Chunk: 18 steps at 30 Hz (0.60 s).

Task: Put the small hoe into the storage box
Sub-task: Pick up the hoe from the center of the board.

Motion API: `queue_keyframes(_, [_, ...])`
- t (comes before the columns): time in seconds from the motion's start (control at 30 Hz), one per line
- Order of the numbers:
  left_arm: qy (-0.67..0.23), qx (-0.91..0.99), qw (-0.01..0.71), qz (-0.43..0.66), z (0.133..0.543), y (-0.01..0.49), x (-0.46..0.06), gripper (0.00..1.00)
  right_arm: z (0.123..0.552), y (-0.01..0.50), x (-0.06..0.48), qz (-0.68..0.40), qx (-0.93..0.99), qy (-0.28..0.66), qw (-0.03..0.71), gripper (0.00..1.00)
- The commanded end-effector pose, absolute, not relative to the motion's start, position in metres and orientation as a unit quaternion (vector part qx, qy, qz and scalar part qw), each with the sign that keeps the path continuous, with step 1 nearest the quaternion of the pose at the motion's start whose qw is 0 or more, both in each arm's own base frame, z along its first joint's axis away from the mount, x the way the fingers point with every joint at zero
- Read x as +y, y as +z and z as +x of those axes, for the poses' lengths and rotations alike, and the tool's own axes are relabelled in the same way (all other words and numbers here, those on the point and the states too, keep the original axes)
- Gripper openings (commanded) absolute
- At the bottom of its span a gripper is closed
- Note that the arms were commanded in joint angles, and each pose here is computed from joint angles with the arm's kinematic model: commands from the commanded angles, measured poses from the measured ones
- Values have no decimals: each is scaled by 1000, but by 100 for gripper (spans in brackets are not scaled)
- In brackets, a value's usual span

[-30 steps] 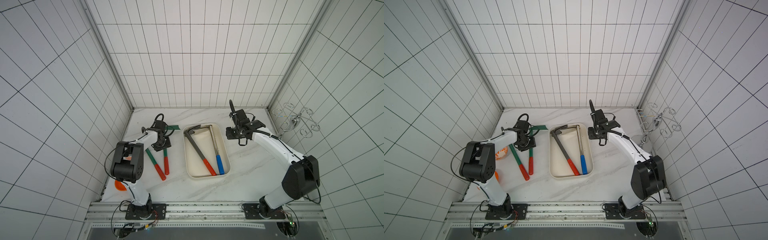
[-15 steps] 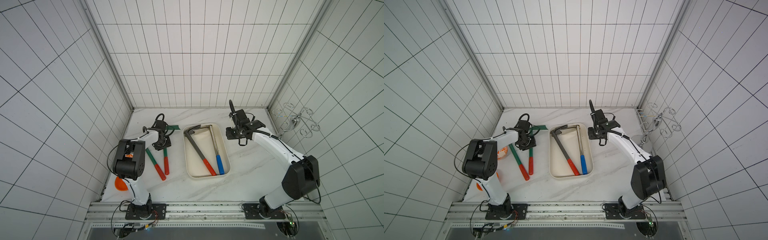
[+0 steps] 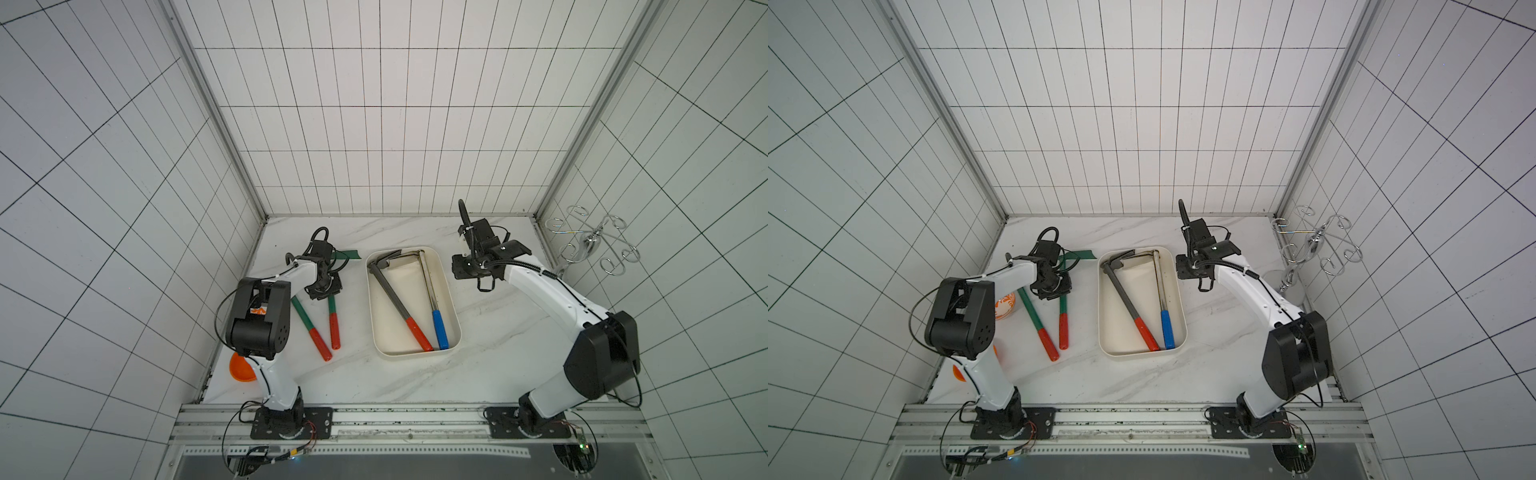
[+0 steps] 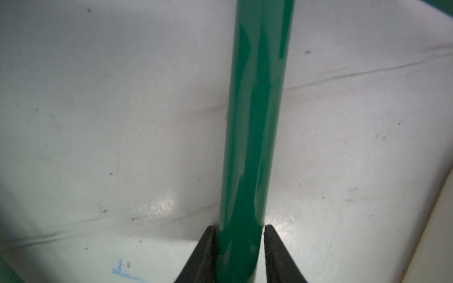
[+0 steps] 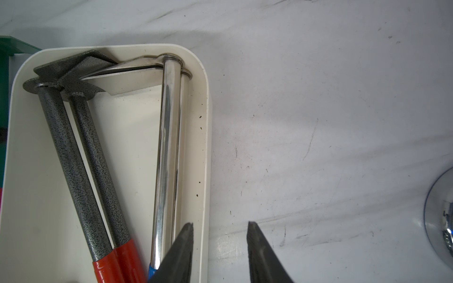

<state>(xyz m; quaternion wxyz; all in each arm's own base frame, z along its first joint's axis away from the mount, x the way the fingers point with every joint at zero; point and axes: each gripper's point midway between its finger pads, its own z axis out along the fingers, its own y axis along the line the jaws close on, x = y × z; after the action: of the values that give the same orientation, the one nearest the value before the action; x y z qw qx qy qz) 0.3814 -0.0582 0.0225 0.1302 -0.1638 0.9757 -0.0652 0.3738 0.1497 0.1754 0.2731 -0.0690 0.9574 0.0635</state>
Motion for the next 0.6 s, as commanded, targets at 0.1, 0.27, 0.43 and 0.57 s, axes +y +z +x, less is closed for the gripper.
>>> queue_keyframes(0.1, [-68,976,135,-156,381,24,-60,29,358,169,137,-68,962,56,257,38])
queue_keyframes(0.27, [-72,975,147,-151,383,34,-61,24,359,172,138,-67,962,60,260,38])
queue_keyframes(0.43, [-77,973,157,-148,385,45,-62,16,359,175,140,-66,961,65,261,38])
queue_keyframes(0.57, [-81,972,164,-145,385,54,-62,11,360,178,141,-64,960,69,264,39])
